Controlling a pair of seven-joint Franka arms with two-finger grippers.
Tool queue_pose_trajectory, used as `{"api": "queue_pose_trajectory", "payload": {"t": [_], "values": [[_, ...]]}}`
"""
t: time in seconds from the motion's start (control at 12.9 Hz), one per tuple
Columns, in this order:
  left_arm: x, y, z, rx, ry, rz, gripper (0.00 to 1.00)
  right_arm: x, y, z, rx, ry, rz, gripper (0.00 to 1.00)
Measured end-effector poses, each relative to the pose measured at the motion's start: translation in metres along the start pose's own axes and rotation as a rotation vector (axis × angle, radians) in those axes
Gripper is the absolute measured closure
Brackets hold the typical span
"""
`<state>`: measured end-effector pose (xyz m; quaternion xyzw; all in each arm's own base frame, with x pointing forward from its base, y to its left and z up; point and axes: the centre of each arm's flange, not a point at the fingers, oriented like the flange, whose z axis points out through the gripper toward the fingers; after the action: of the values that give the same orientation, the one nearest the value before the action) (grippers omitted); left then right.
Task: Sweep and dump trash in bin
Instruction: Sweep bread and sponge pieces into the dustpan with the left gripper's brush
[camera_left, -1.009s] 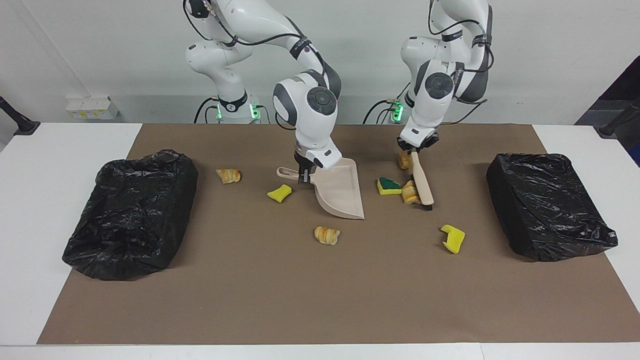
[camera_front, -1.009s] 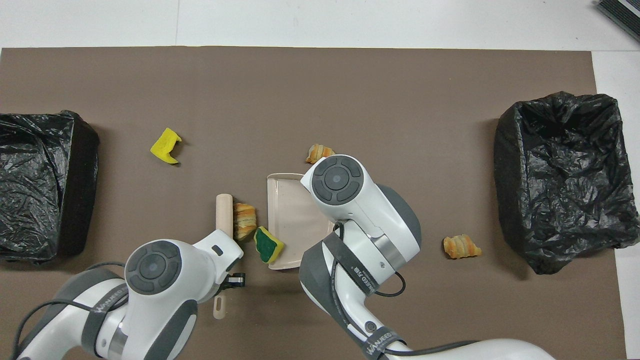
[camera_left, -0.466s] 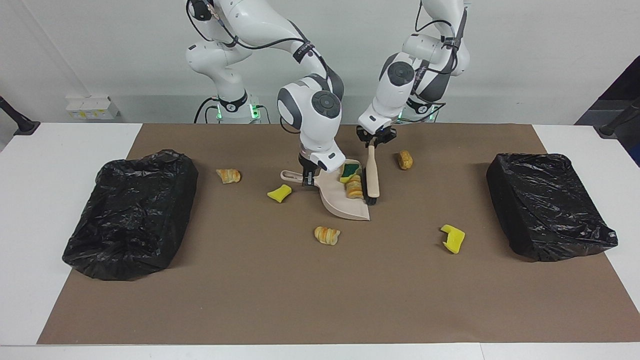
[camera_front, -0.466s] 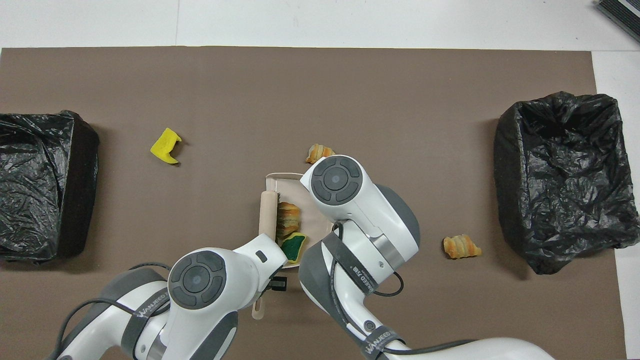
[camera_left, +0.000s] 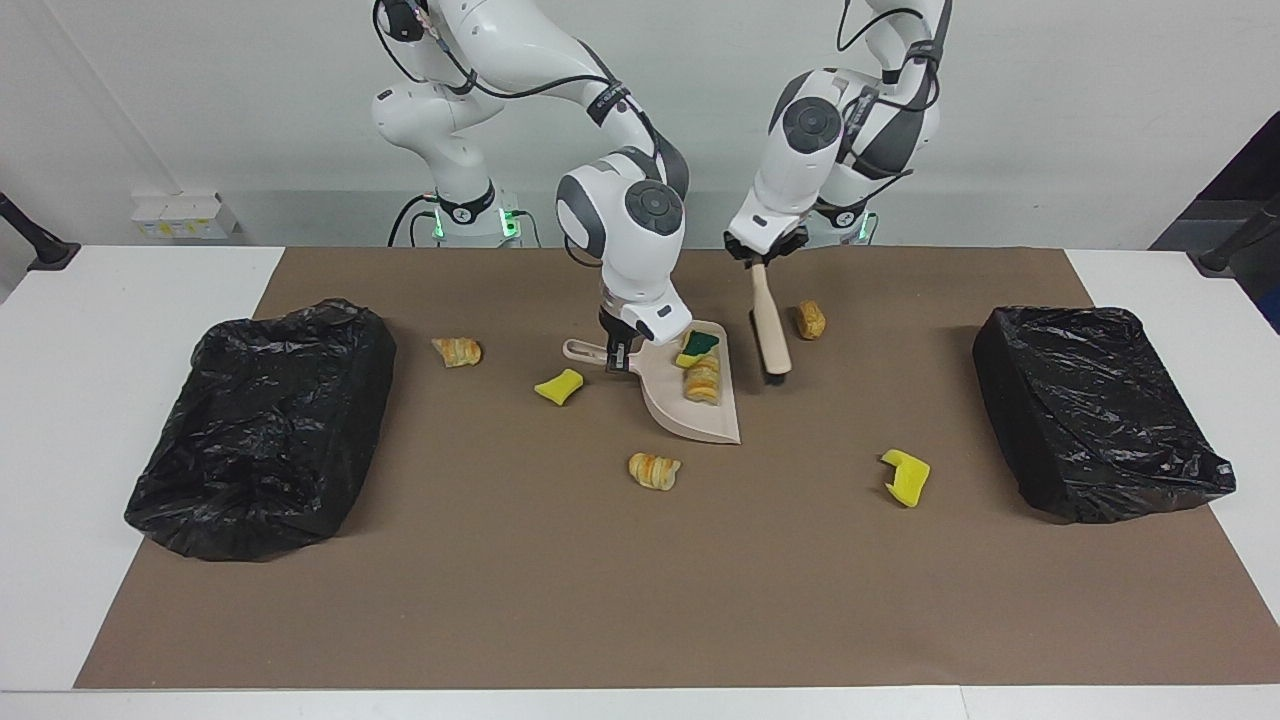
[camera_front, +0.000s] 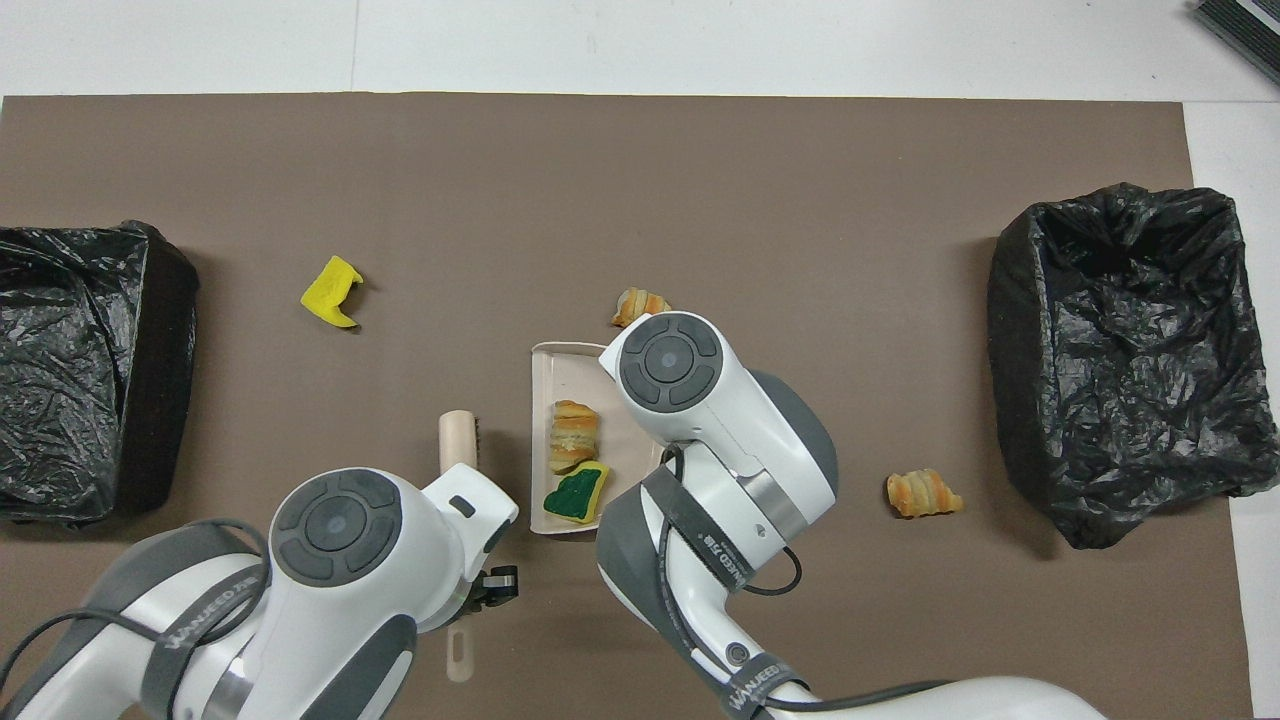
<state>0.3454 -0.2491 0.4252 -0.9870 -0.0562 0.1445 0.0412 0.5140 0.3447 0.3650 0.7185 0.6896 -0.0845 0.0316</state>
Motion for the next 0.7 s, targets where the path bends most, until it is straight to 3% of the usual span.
{"api": "queue_pose_trajectory", "payload": {"t": [0.23,0.7], "values": [[-0.011,-0.014,0.002,0.07,-0.012,-0.189,0.73,0.0,0.0,0.0,0.0,0.0,0.0,0.68],[-0.043,-0.047,0.064,0.197,-0.074,-0.353,0.73,0.002,0.003,0.003,-0.014,0.012,0.001,0.68]]}}
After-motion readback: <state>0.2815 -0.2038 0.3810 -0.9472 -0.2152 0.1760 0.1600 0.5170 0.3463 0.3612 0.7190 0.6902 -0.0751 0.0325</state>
